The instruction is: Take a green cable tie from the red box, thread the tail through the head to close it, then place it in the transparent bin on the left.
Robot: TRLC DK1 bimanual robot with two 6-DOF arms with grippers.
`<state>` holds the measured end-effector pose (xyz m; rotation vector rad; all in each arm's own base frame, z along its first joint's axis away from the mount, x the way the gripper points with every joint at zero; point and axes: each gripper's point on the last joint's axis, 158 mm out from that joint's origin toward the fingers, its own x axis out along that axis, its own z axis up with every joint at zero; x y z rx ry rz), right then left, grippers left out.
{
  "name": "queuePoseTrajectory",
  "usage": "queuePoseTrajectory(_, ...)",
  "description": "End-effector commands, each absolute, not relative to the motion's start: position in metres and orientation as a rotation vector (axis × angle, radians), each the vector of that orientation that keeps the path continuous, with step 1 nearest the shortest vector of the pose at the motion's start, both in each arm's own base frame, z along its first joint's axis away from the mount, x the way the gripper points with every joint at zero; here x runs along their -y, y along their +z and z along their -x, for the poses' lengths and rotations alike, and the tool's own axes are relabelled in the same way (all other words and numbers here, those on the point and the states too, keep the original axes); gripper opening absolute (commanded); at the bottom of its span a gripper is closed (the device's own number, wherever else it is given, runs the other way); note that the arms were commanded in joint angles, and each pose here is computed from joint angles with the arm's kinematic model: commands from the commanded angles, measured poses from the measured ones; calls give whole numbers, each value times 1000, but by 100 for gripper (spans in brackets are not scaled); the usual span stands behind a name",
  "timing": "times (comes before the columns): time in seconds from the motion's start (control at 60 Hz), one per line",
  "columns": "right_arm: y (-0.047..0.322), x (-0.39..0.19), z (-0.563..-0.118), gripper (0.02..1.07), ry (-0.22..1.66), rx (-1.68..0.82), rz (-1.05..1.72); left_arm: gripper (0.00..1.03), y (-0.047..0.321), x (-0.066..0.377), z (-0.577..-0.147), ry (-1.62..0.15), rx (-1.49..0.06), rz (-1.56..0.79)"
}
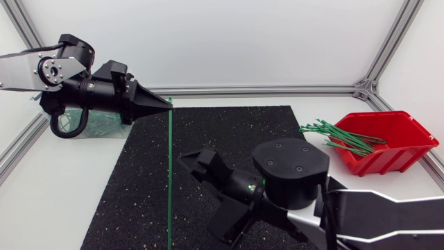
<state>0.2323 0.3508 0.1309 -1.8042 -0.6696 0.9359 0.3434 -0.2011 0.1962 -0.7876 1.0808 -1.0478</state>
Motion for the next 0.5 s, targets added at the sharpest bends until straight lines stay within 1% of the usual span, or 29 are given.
queuePoseTrajectory(0.0,120,-353,-223,103,957,733,1850,3,199,199,-355,-1050,-1078,791)
queuePoseTrajectory(0.133,123,-359,-216,103,948,832,1853,3,194,202,-361,-1051,-1104,796)
queuePoseTrajectory(0.333,112,-367,-210,102,966,899,1862,3,176,202,-354,-1071,-1213,738)
queuePoseTrajectory(0.483,101,-374,-201,99,995,941,1862,3,172,202,-352,-1093,-1233,721)
